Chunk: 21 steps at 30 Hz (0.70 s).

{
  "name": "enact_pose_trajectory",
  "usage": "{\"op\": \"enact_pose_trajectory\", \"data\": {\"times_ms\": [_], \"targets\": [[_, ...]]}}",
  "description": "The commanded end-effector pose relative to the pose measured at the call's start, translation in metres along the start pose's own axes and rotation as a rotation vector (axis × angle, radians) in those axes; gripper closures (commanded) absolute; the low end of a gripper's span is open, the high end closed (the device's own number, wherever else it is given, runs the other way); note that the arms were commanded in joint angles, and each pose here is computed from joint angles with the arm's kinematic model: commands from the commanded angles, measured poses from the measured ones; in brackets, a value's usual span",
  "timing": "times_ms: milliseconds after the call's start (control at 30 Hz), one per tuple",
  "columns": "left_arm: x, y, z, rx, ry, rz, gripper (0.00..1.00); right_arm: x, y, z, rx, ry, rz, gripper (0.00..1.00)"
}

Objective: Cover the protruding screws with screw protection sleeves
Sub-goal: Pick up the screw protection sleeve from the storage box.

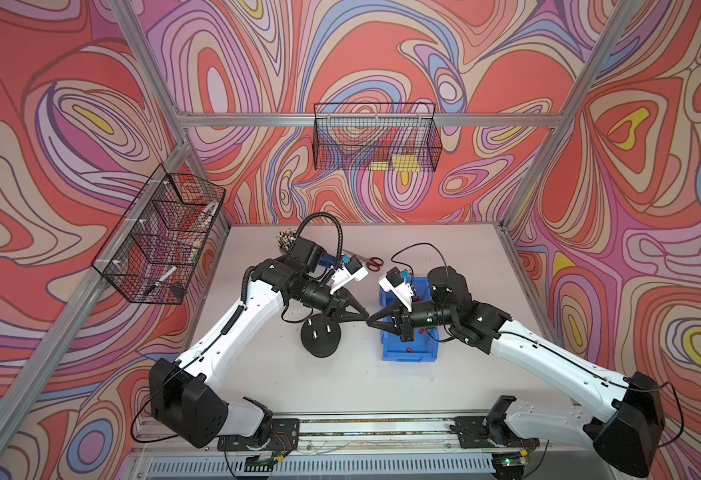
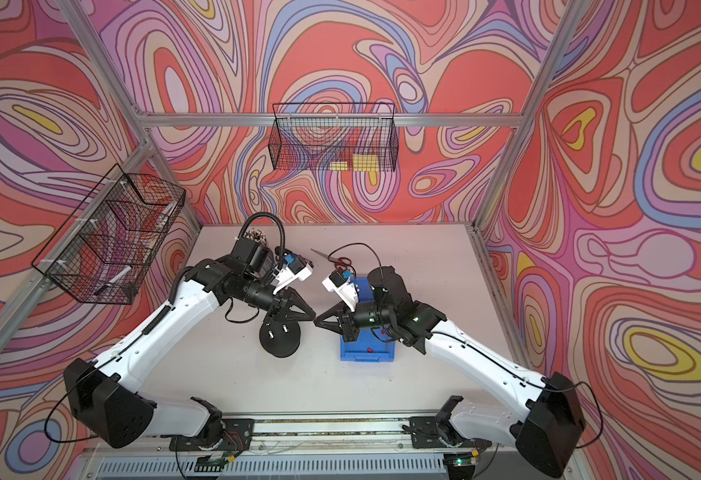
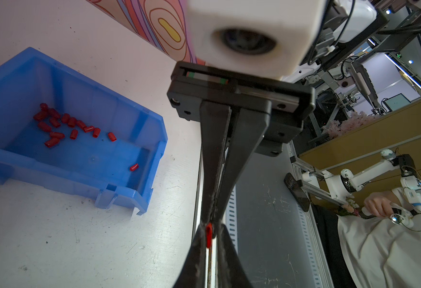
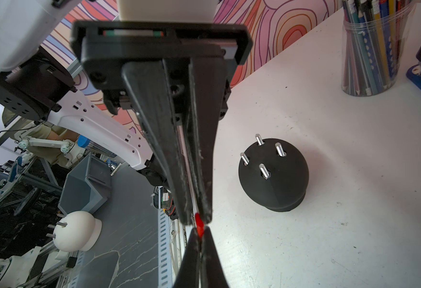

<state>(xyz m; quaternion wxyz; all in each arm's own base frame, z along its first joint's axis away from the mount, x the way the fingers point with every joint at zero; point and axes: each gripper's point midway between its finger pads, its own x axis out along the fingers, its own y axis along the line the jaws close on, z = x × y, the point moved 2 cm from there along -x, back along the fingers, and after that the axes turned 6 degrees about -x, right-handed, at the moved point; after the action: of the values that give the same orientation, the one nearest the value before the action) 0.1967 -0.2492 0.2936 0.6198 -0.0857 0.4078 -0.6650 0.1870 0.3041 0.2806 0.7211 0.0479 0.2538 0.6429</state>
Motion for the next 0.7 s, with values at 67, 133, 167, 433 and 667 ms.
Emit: {"op": "enact_pose_trajectory", "data": {"times_ms": [67,133,167,433,667], "targets": [[0.0023,-0.0034,-0.0008,0.028,0.005,-0.018,0.8,-0.0014,0.0054,0.0113,-0.025,-0.029,0.01,1.0],[0.0026,-0.0024,-0.0009,0.027,0.005,-0.016,0.79,-0.0014,0.0056,0.011,-0.025,-0.029,0.01,1.0],[0.0029,-0.0023,-0.0009,0.027,0.006,-0.016,0.77,-0.0018,0.0059,0.0115,-0.026,-0.031,0.011,1.0],[0.0038,0.0002,-0.0019,0.028,0.011,-0.004,0.77,-0.0035,0.0079,0.0132,-0.035,-0.04,0.012,1.0],[0.0032,-0.0031,-0.0018,0.038,0.007,-0.015,0.89,-0.0035,0.0079,0.0131,-0.033,-0.041,0.011,1.0]]}}
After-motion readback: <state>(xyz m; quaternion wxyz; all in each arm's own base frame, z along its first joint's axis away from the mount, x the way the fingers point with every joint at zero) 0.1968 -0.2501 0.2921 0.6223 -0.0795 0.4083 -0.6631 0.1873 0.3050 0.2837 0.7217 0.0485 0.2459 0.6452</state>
